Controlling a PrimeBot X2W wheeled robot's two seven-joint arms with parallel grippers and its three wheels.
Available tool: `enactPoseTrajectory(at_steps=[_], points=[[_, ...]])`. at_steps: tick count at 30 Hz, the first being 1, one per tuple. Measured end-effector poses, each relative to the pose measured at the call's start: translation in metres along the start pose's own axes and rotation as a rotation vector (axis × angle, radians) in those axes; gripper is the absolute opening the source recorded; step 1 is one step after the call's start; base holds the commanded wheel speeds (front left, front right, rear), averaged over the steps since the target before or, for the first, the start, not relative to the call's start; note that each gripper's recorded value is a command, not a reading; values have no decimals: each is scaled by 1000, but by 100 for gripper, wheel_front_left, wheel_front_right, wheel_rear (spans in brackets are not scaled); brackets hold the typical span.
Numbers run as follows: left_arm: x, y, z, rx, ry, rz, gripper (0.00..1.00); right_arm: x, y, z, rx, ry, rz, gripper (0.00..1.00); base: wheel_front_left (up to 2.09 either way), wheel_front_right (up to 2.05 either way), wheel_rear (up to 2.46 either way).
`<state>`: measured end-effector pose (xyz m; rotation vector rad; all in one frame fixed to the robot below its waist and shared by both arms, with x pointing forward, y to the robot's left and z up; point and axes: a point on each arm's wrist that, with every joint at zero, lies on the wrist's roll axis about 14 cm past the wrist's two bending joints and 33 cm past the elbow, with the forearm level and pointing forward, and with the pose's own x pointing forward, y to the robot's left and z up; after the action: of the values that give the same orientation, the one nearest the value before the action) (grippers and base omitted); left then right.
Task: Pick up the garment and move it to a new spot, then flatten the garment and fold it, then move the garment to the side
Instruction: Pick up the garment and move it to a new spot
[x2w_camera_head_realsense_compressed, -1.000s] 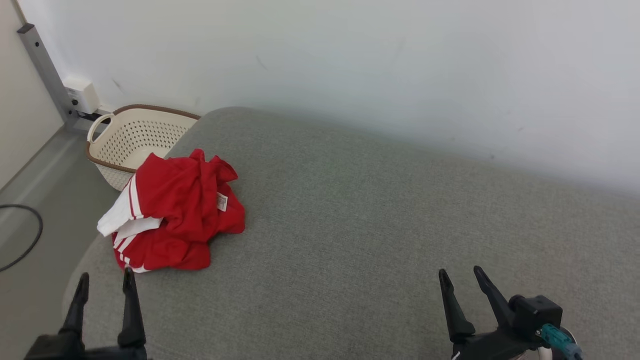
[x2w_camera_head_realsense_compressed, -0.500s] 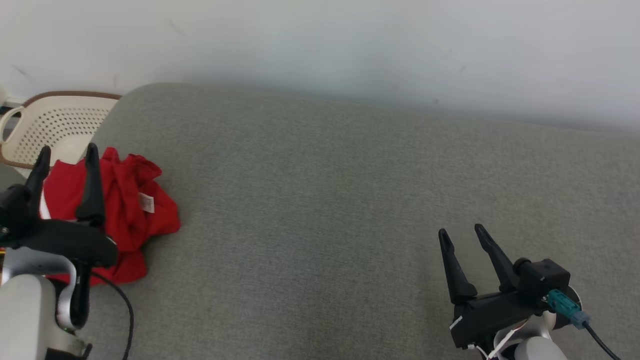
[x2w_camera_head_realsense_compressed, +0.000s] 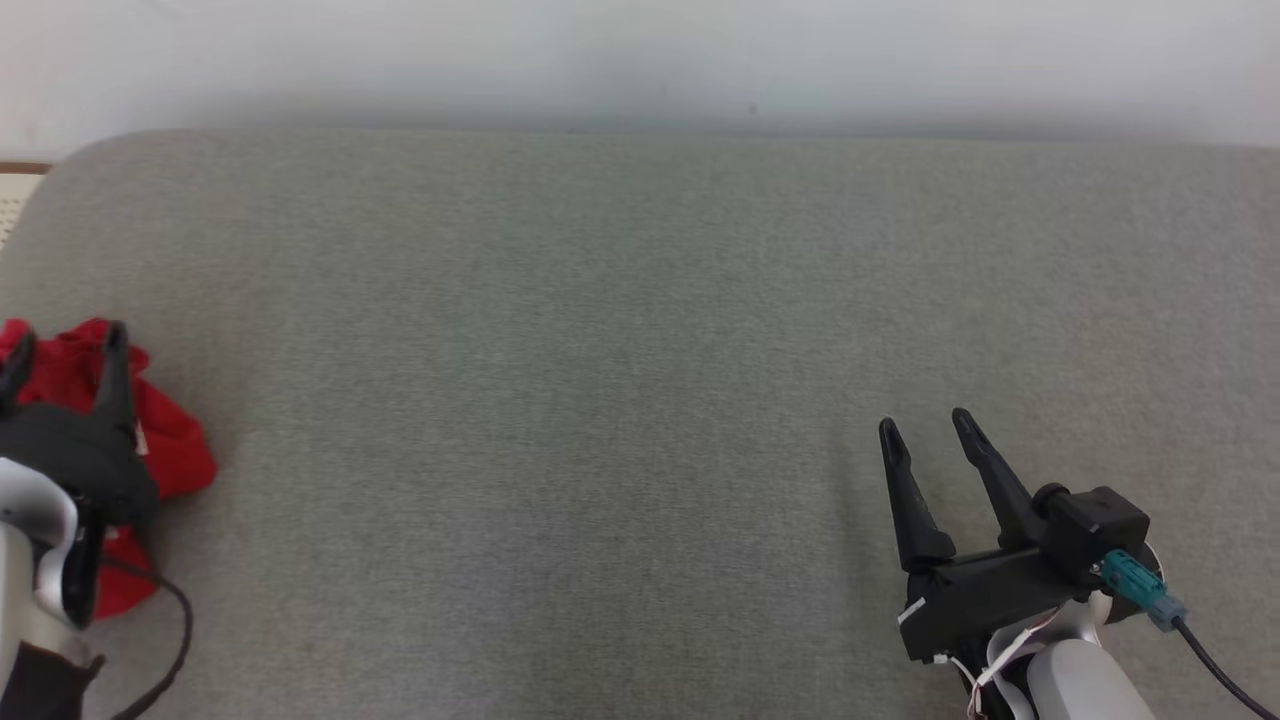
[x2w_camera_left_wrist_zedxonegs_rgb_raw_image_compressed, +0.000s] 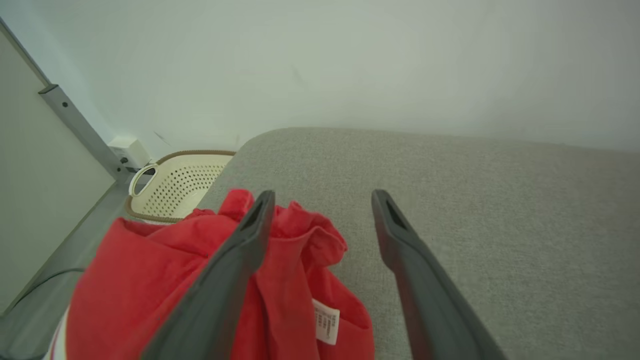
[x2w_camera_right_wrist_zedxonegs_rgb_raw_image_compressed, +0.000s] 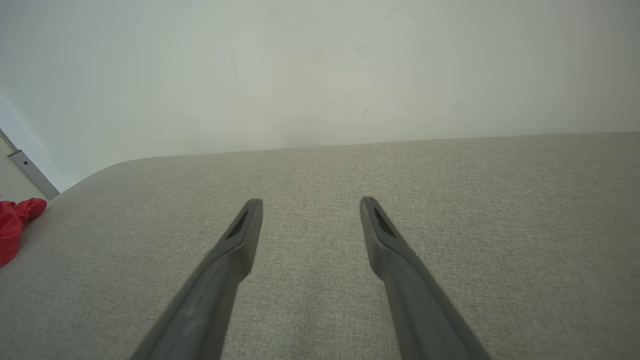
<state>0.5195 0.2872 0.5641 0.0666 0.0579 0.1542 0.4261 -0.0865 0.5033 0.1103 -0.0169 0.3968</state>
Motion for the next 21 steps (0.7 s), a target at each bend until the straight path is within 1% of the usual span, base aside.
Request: enactPoseTrajectory(at_steps=[1, 5, 10, 14, 15, 16, 17, 21], points=[[0, 0, 0, 0, 0, 0, 100, 0, 0, 0, 0, 0, 0, 100, 0, 0, 0], [11, 6, -23, 75, 67, 28, 100, -6, -14, -8, 3, 18, -41, 100, 0, 0, 0], [15, 9, -59, 99, 182, 44, 100, -9, -24, -16, 10, 40, -71, 100, 0, 0, 0], [19, 13, -76, 112, 241, 49, 100, -9, -25, -19, 11, 44, -73, 100, 0, 0, 0], [19, 13, -80, 113, 250, 50, 57, -9, -26, -19, 11, 45, -74, 100, 0, 0, 0], [20, 13, -81, 114, 253, 52, 23, -9, -26, -18, 9, 44, -75, 100, 0, 0, 0], [22, 14, -76, 117, 234, 59, 0, -9, -27, -18, 7, 42, -76, 100, 0, 0, 0], [24, 19, -68, 142, 200, 63, 0, -10, -29, -20, 6, 49, -78, 100, 0, 0, 0]])
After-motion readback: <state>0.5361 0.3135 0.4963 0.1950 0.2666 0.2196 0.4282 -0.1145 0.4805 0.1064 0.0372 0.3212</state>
